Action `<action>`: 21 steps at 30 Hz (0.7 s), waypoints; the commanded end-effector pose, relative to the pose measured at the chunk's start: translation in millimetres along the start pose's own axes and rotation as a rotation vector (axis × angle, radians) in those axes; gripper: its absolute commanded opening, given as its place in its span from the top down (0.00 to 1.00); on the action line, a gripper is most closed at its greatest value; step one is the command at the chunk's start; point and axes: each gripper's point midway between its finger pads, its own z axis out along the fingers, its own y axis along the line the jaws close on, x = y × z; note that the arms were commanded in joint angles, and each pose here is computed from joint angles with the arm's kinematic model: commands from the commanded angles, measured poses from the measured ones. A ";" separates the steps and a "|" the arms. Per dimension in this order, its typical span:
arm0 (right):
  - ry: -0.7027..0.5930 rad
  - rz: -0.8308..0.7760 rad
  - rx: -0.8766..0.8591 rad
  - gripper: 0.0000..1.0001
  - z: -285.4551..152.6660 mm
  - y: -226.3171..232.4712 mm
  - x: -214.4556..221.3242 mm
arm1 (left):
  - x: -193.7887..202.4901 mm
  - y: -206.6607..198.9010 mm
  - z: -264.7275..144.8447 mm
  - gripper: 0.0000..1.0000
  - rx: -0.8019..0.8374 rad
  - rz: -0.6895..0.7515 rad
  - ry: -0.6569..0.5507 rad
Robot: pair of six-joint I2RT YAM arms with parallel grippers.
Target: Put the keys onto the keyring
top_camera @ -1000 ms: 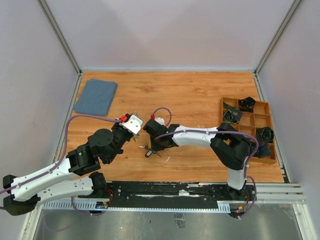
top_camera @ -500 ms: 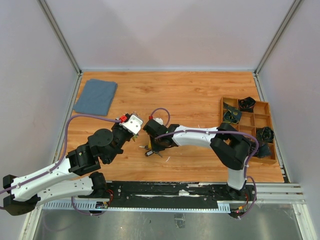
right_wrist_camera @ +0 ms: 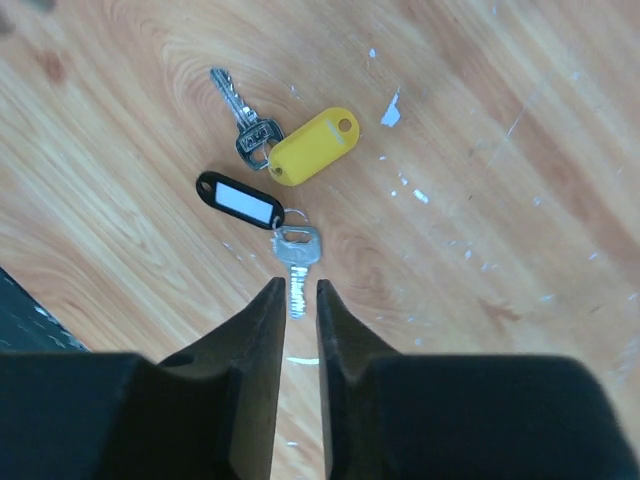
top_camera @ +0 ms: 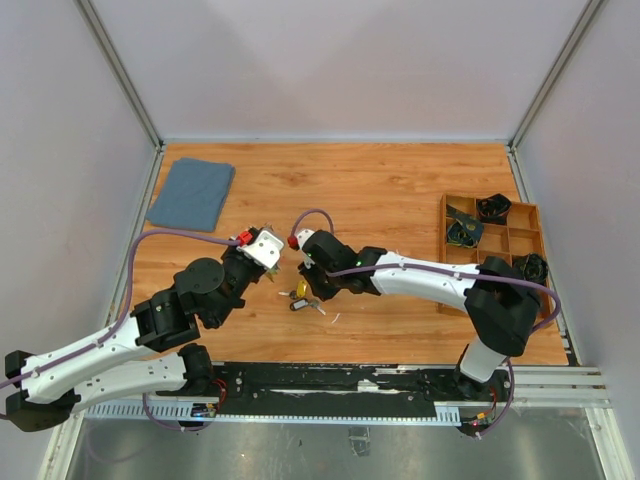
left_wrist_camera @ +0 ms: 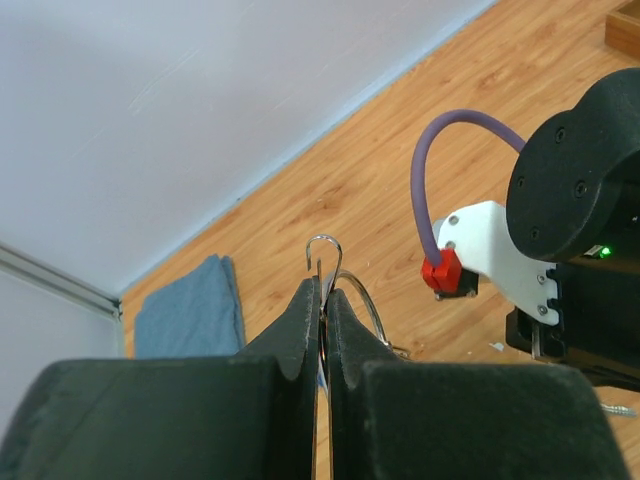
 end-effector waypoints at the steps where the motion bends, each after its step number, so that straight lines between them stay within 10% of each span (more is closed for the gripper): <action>1: 0.018 -0.332 -0.070 0.77 1.3 -7.0 8.8 | -16.2 17.9 -4.9 0.99 -0.047 -0.043 -0.033; 21: -0.048 -0.605 -0.201 0.62 29.8 23.6 1.6 | -21.5 40.3 -17.1 1.00 -0.103 -0.081 -0.026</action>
